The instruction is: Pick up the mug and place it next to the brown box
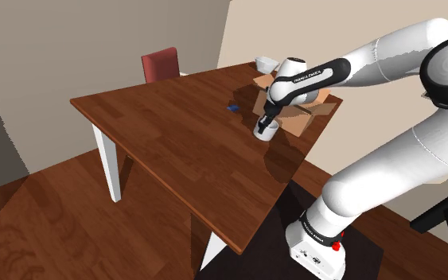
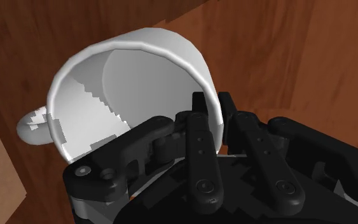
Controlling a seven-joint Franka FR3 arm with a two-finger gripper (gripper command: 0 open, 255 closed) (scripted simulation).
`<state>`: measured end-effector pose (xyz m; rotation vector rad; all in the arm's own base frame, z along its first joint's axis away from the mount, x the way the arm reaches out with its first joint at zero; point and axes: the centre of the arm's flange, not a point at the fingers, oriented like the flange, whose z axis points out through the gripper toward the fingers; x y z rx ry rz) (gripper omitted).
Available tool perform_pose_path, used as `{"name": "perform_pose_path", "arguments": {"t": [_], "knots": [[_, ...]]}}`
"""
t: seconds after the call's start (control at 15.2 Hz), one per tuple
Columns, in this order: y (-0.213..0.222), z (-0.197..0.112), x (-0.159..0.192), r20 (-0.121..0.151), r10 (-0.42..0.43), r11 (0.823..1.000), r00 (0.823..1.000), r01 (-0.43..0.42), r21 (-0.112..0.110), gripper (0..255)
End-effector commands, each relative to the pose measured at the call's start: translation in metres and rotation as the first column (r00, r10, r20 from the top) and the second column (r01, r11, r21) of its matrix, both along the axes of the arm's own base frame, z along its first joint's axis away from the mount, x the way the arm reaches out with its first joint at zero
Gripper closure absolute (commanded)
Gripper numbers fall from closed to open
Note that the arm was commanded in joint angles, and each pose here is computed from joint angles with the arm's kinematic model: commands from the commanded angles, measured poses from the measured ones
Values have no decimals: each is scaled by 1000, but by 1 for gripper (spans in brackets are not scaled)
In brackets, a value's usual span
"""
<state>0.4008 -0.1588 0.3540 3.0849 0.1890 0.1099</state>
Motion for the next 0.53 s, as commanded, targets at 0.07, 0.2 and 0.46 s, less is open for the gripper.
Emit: {"name": "perform_pose_path", "arguments": {"t": [0.07, 0.2, 0.46], "knots": [[0, -4, -1, 1, 0, 1000, 1000, 0, 0, 255], [0, -4, -1, 1, 0, 1000, 1000, 0, 0, 255], [0, -4, -1, 1, 0, 1000, 1000, 0, 0, 0]]}}
